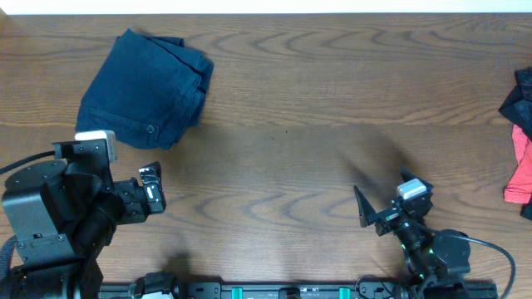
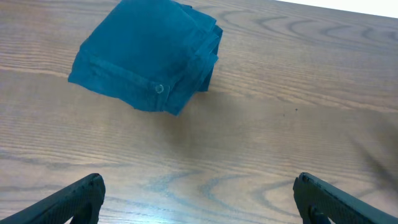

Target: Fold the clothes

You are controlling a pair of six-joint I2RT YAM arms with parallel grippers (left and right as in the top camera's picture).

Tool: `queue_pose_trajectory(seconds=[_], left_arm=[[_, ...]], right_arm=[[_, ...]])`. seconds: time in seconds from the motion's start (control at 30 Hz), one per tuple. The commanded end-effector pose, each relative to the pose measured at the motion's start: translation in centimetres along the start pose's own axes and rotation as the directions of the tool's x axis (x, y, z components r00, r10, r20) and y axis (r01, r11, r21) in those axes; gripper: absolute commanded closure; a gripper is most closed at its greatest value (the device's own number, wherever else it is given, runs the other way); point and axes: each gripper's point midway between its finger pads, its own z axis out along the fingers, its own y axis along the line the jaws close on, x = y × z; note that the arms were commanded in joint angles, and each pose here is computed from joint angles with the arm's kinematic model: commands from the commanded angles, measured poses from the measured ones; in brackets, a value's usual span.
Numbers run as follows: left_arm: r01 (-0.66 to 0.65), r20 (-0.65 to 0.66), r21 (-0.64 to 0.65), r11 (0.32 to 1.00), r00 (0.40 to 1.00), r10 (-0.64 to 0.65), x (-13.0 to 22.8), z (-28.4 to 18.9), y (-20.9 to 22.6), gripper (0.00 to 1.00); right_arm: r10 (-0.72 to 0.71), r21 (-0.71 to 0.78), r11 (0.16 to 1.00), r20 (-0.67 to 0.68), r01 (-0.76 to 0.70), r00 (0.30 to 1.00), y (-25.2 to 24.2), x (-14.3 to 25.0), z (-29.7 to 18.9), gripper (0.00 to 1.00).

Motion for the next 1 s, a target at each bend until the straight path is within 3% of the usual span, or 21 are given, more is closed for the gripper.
queue_pose_trajectory(seconds=[0.0,0.97], left_arm=[[-0.005,-0.002,-0.011,1.000,1.000,0.005,0.06,0.05,0.20,0.02],[-0.005,-0.002,-0.011,1.000,1.000,0.005,0.06,0.05,0.20,0.02]], right_arm=[[-0.021,-0.018,1.000,0.028,0.021,0.999,0.35,-0.27,0.13,0.01],[-0.023,-0.018,1.000,0.037,0.024,0.999,0.34,-0.35,0.19,0.01]])
